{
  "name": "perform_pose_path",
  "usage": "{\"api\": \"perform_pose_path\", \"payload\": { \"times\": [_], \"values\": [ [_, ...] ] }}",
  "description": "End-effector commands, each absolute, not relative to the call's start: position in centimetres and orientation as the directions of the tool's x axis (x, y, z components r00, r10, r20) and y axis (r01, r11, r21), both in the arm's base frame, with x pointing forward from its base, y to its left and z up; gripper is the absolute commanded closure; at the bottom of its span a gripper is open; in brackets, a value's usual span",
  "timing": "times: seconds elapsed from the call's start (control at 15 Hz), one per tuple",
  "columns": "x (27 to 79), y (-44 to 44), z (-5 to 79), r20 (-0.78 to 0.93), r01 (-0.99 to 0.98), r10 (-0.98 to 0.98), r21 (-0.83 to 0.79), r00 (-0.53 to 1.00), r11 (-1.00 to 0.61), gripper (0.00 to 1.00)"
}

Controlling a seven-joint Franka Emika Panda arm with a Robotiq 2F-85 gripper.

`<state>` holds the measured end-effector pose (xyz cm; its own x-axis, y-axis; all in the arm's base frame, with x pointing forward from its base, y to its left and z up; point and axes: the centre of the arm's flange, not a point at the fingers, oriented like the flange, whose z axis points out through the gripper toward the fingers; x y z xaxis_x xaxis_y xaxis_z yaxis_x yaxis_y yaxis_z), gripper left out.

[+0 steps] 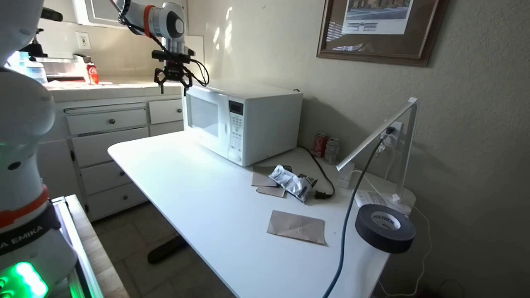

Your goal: Pick up the black bowl and put it in the microwave, close the microwave door fully

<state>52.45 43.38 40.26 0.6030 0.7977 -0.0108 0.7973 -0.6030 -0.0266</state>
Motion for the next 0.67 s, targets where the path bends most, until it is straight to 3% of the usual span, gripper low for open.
{"api": "perform_pose_path", "payload": {
  "times": [0.0,0.6],
  "values": [
    [50.3,40.5,41.6,0.021,0.701,0.703,0.042,0.711,-0.711,0.0],
    [48.5,34.9,47.7,0.183,0.621,0.637,0.142,0.749,-0.771,0.0]
  ]
}}
